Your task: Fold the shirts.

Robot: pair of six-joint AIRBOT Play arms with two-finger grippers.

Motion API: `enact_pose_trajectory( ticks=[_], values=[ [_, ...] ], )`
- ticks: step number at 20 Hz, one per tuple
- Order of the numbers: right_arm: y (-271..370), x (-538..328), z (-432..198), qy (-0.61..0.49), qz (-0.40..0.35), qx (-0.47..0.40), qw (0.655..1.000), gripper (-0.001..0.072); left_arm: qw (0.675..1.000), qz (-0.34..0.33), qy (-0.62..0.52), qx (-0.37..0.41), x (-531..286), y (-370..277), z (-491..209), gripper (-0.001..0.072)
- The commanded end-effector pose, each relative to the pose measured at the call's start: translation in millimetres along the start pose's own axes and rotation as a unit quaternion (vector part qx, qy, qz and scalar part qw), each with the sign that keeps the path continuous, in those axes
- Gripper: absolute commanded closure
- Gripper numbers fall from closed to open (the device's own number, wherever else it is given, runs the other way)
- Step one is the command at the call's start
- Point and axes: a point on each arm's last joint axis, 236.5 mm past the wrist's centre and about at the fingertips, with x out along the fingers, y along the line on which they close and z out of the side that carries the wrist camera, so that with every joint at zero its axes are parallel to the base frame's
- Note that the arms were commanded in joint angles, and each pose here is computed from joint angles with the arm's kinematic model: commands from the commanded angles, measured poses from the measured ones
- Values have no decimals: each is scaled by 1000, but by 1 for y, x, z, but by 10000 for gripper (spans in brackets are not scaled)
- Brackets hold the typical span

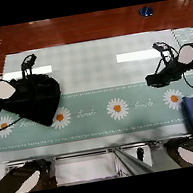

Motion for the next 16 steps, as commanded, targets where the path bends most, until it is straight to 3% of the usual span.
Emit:
enact_pose_trajectory(
  ticks=[1, 12, 16],
  values=[
    [0, 0, 0, 1, 0, 0, 1000, 687, 1000, 0, 0, 0, 0, 0, 0, 682],
    [1, 0, 1, -2, 2, 1, 1000, 687, 1000, 0, 0, 0, 0, 0, 0, 682],
    [8, -2, 34, -71, 16, 4, 997, 687, 1000, 3, -26, 0, 0, 1, 12, 682]
  ],
)
